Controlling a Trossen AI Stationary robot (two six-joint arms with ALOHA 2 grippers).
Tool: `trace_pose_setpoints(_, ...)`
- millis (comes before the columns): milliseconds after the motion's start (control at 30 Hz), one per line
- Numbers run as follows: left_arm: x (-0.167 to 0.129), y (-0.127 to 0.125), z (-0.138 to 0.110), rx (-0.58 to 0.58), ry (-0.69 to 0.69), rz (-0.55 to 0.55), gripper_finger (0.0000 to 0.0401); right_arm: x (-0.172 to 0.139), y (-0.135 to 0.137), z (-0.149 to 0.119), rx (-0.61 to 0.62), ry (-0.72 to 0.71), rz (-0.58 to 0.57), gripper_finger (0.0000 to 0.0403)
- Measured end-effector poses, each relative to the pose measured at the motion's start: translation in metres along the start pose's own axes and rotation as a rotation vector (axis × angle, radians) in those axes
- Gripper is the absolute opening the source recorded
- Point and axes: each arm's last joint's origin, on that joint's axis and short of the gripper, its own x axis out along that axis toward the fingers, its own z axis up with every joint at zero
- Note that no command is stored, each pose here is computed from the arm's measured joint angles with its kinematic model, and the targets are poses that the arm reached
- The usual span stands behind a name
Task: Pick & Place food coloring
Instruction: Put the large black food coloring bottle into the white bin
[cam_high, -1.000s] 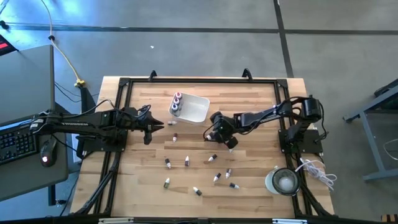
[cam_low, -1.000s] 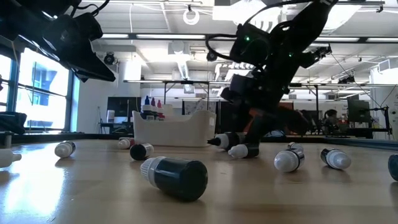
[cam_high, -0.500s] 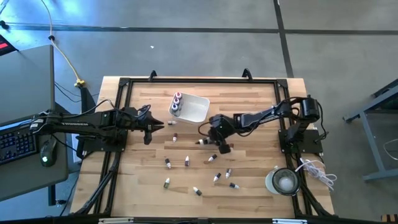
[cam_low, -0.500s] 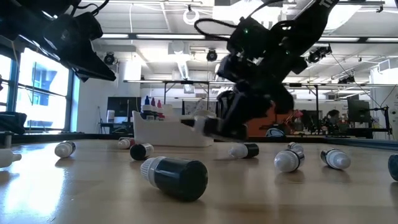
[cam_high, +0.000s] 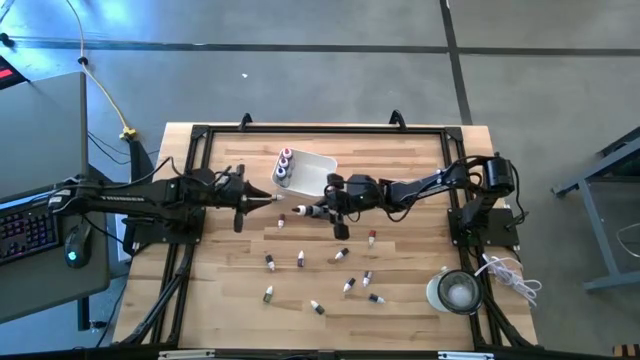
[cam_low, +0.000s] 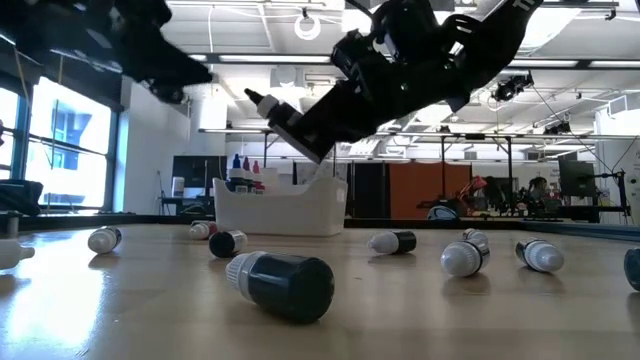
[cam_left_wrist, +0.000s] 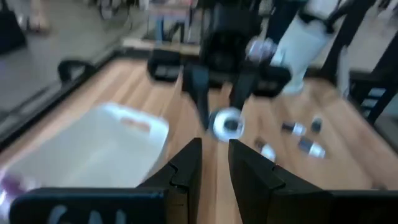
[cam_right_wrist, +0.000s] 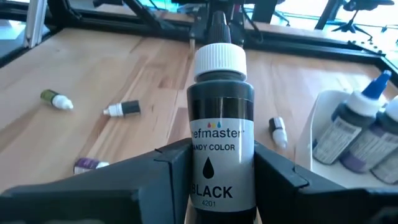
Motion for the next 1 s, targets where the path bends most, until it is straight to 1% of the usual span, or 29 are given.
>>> trace_pose_setpoints(100, 0.009, -0.002, 0.004, 0.025, -0.045, -0.064, 0.0079, 0.000, 0.000, 0.003, -0.003, -0.024, -0.005, 0.0130)
trace_pose_setpoints(167, 0.017, -0.002, 0.000, 0.033, -0.005, -0.092, 0.0084, 0.000, -0.001, 0.004, -0.006, -0.037, -0.007, 0.0130)
trace_pose_setpoints(233, 0.026, -0.002, -0.005, 0.032, 0.044, -0.083, 0.0096, 0.000, -0.001, 0.006, 0.002, -0.049, -0.008, 0.0130)
trace_pose_setpoints(333, 0.039, 0.000, -0.009, 0.035, 0.054, -0.041, 0.0123, 0.000, -0.001, 0.007, 0.015, -0.064, -0.010, 0.0130)
trace_pose_setpoints(467, 0.052, 0.001, -0.009, 0.072, 0.002, -0.027, 0.0155, 0.000, -0.001, 0.007, 0.020, -0.062, -0.012, 0.0131)
trace_pose_setpoints(567, 0.056, 0.001, -0.009, 0.081, -0.014, -0.033, 0.0172, 0.000, -0.001, 0.007, 0.035, -0.061, -0.009, 0.0131)
trace_pose_setpoints(867, 0.057, -0.002, -0.008, 0.081, -0.035, -0.109, 0.0179, 0.000, -0.001, 0.008, 0.030, -0.069, -0.017, 0.0131)
trace_pose_setpoints(1000, 0.057, -0.002, -0.006, 0.084, -0.054, -0.107, 0.0179, -0.001, -0.002, 0.010, 0.024, -0.088, -0.039, 0.0131)
